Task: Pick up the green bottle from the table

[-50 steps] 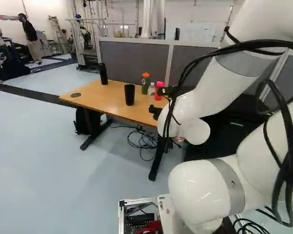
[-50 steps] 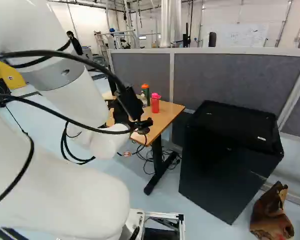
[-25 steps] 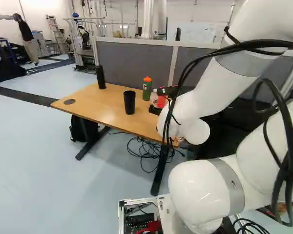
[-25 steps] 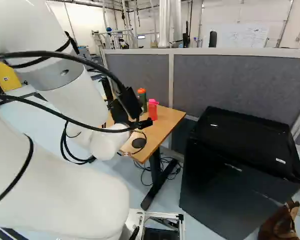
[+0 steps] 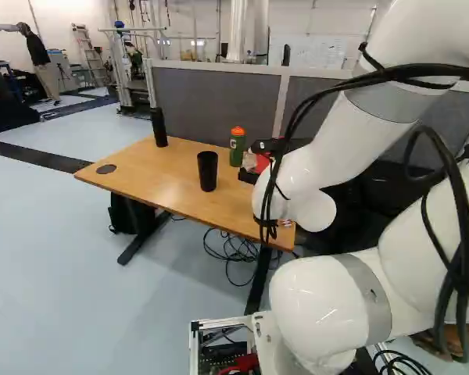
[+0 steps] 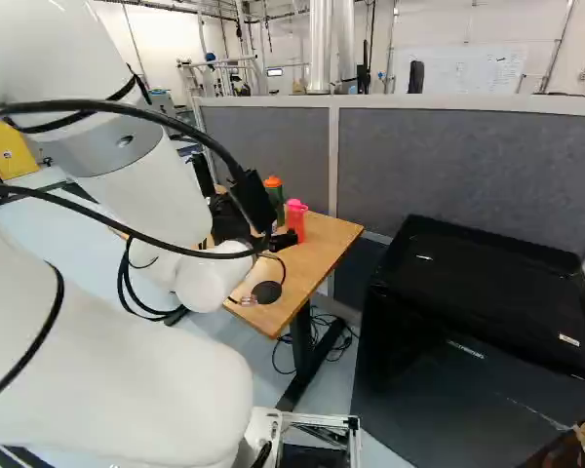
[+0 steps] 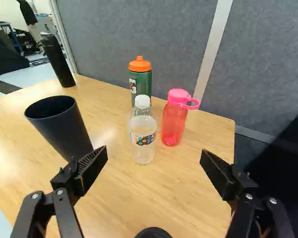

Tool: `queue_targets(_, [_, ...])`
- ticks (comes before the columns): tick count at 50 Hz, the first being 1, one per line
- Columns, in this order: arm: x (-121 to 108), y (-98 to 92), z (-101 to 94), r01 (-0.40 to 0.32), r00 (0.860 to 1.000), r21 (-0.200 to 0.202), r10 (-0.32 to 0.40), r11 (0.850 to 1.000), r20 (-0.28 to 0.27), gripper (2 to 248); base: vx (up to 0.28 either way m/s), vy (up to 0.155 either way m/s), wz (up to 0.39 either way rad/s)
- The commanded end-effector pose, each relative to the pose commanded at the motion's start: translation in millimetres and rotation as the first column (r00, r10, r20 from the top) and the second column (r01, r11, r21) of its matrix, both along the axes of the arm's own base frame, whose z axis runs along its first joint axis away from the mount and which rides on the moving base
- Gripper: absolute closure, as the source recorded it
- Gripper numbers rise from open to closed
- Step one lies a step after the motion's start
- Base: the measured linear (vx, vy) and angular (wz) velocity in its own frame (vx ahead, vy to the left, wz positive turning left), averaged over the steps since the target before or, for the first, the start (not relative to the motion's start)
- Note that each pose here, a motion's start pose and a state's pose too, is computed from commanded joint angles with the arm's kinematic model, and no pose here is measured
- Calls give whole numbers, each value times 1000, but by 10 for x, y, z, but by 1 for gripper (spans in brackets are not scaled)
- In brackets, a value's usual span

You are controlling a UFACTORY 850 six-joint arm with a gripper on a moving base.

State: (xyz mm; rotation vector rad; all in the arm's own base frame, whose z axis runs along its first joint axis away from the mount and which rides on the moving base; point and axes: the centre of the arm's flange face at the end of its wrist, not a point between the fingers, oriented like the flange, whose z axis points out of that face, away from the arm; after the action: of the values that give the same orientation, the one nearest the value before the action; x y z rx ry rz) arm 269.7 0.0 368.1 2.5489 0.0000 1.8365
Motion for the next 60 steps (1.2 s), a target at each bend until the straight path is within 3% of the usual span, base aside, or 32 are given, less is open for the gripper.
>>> queue_targets(14, [87,0,125,0,999,0,0,1000,36,3,0,0,0])
queue_targets(60, [986,0,651,0,991,0,0,1000,131,3,0,0,0])
